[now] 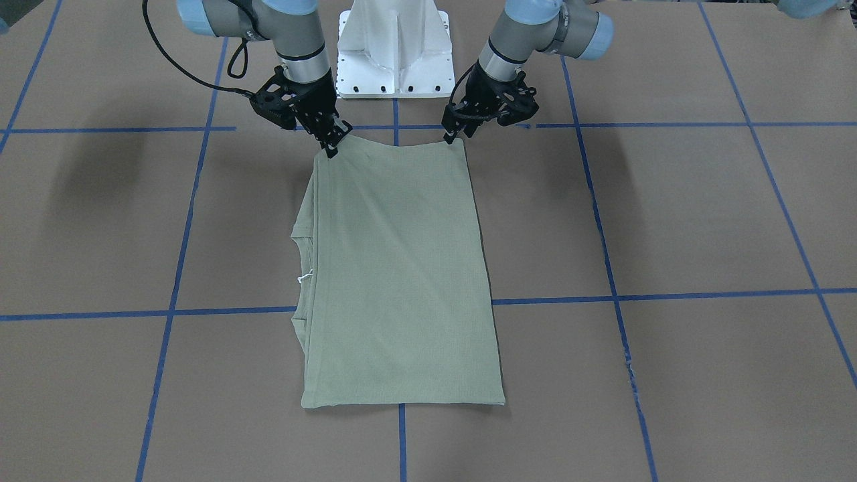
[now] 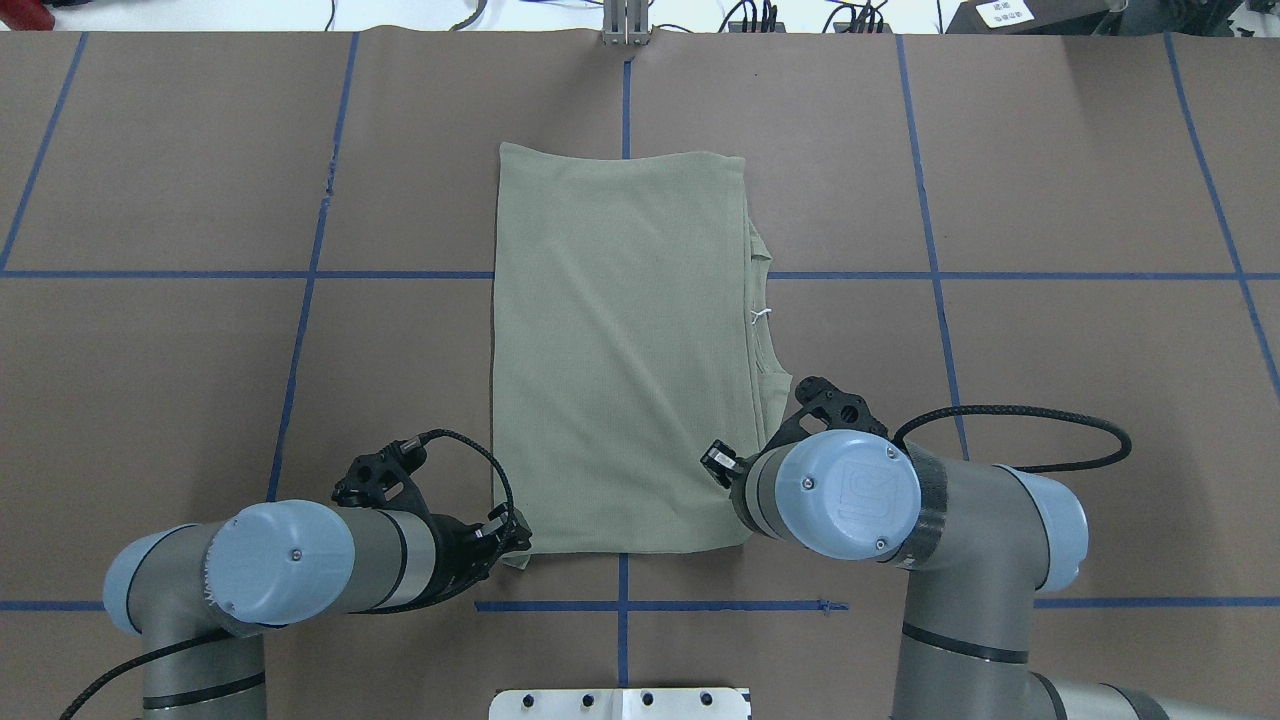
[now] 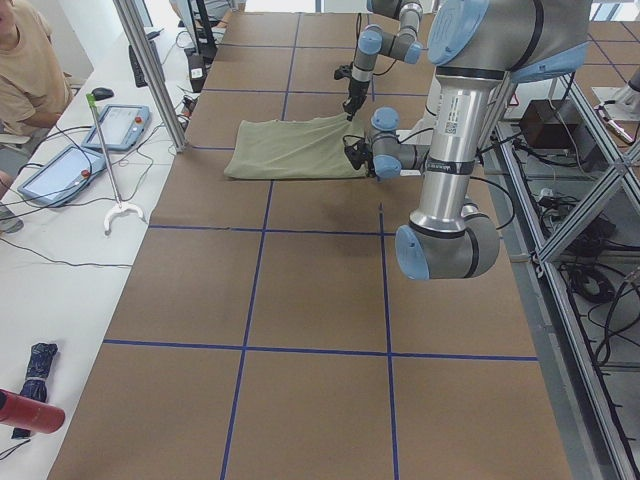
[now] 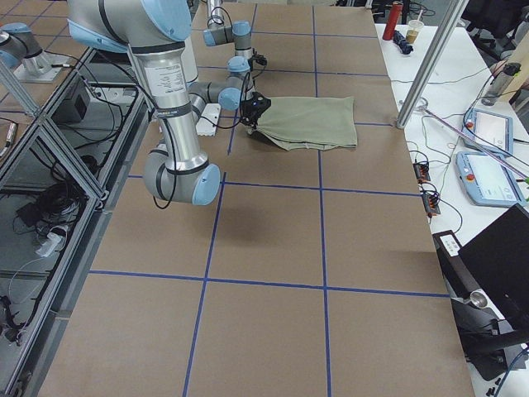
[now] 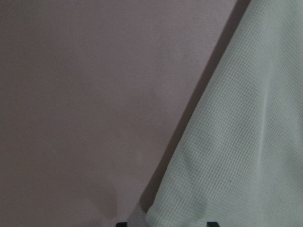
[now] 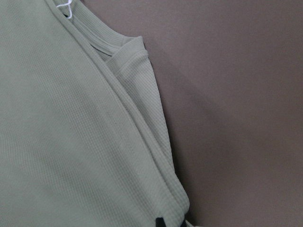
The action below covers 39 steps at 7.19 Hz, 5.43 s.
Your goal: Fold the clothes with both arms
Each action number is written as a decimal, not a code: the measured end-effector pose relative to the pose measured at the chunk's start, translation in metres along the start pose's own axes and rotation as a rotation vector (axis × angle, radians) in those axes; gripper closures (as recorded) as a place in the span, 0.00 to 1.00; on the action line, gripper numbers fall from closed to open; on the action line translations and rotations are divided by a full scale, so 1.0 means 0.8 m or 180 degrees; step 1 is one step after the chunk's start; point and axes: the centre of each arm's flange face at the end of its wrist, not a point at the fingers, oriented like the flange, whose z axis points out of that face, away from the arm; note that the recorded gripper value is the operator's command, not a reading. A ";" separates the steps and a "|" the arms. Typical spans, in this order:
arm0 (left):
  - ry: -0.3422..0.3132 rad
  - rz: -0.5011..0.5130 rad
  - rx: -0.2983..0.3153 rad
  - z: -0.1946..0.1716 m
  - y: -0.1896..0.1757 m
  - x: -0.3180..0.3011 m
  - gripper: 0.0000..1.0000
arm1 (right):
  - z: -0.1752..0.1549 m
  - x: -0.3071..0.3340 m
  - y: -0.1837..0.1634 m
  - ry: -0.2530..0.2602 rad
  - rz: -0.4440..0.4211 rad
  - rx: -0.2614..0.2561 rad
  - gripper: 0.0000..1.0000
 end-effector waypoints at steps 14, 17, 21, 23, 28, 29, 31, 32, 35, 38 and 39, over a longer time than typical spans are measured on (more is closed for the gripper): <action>0.0242 0.0051 -0.0076 -0.102 0.023 0.040 1.00 | -0.040 0.021 0.033 -0.0098 0.0161 0.0002 1.00; 0.0565 0.0049 -0.0106 -0.181 0.016 0.078 1.00 | -0.129 0.016 0.021 -0.0395 0.0467 0.0063 1.00; 0.0570 0.0343 0.0533 -0.199 -0.131 0.169 1.00 | -0.111 -0.069 -0.096 -0.0660 0.0811 0.0420 1.00; 0.0488 0.0461 0.0742 -0.170 -0.191 0.186 1.00 | -0.069 -0.115 -0.169 -0.0740 0.0961 0.0365 1.00; 0.0526 0.0517 0.0972 -0.068 -0.291 0.225 0.49 | 0.028 -0.202 -0.253 -0.0603 0.0846 0.0469 0.00; 0.0539 0.0619 0.1139 -0.041 -0.332 0.231 0.42 | 0.044 -0.219 -0.285 -0.0546 0.0615 0.0492 0.00; 0.0550 0.0850 0.1473 -0.028 -0.407 0.231 0.41 | 0.047 -0.250 -0.369 -0.0372 -0.0116 0.0621 0.00; 0.0547 0.0908 0.1540 -0.033 -0.422 0.229 0.42 | 0.036 -0.253 -0.407 -0.0317 -0.0365 0.0667 0.00; 0.0456 0.1201 0.1610 -0.044 -0.440 0.208 0.41 | 0.019 -0.223 -0.468 -0.0243 -0.0675 0.0684 0.00; 0.0434 0.1623 0.1470 -0.090 -0.444 0.175 0.41 | 0.019 -0.204 -0.411 -0.0351 -0.0864 0.0506 1.00; 0.0415 0.1675 0.1388 -0.106 -0.458 0.162 0.40 | 0.023 -0.212 -0.363 -0.0435 -0.0794 0.0433 1.00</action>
